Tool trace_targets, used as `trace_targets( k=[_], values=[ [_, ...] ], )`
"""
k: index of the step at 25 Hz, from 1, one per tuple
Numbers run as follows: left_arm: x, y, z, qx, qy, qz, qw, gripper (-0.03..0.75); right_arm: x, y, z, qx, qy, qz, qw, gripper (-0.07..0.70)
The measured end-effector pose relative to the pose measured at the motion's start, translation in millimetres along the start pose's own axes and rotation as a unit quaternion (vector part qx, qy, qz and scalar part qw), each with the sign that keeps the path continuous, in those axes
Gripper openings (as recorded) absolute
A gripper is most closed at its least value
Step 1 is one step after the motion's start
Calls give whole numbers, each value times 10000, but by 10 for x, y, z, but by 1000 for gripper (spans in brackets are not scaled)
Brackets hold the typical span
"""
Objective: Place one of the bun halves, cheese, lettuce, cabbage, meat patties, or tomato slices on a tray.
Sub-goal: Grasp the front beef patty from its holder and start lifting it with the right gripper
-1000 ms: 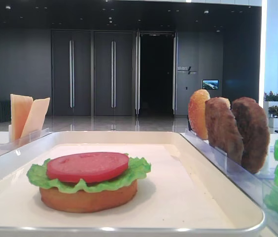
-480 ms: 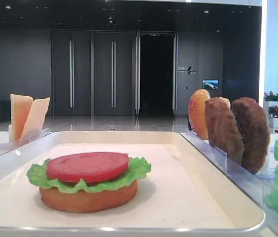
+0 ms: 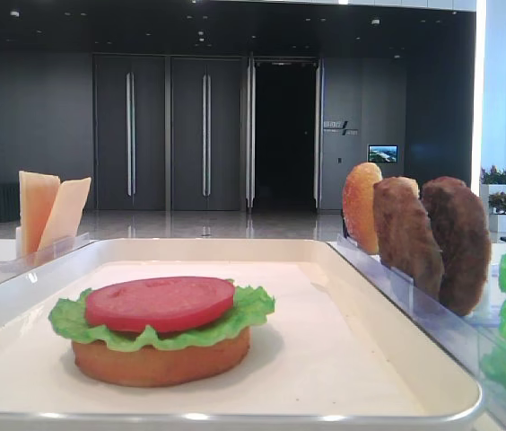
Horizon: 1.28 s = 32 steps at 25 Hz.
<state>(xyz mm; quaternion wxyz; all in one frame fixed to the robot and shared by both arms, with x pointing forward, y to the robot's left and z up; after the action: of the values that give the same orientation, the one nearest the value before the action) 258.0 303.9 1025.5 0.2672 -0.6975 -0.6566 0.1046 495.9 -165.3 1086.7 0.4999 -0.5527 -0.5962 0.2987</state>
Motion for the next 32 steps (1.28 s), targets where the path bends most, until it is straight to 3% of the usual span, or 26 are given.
trace_targets(
  k=[6,12,22,32],
  values=[
    [0,0,0,0,0,0,10000,692,202,59,114,89,-152,-168,9997,464],
    [0,0,0,0,0,0,10000,692,372,404,217,556,-354,-16,9978,464],
    [0,0,0,0,0,0,10000,692,369,743,175,692,-454,320,9961,464],
    [0,0,0,0,0,0,10000,692,421,993,125,704,-459,346,9959,464]
  ],
)
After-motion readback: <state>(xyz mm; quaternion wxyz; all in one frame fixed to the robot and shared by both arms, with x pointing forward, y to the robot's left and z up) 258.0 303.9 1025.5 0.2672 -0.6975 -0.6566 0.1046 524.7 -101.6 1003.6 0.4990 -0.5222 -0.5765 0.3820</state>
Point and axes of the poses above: a point on each arm's last joint axis where the gripper is mounted, y pointing out along that axis toward the gripper, x along the wrist's bending axis when the last joint is at zero, z = x × y, the point moved 3 cm from there along y, pointing out along that axis toward the gripper, and after that the axes turned 13 degrees about y, right-handed, at the moved point
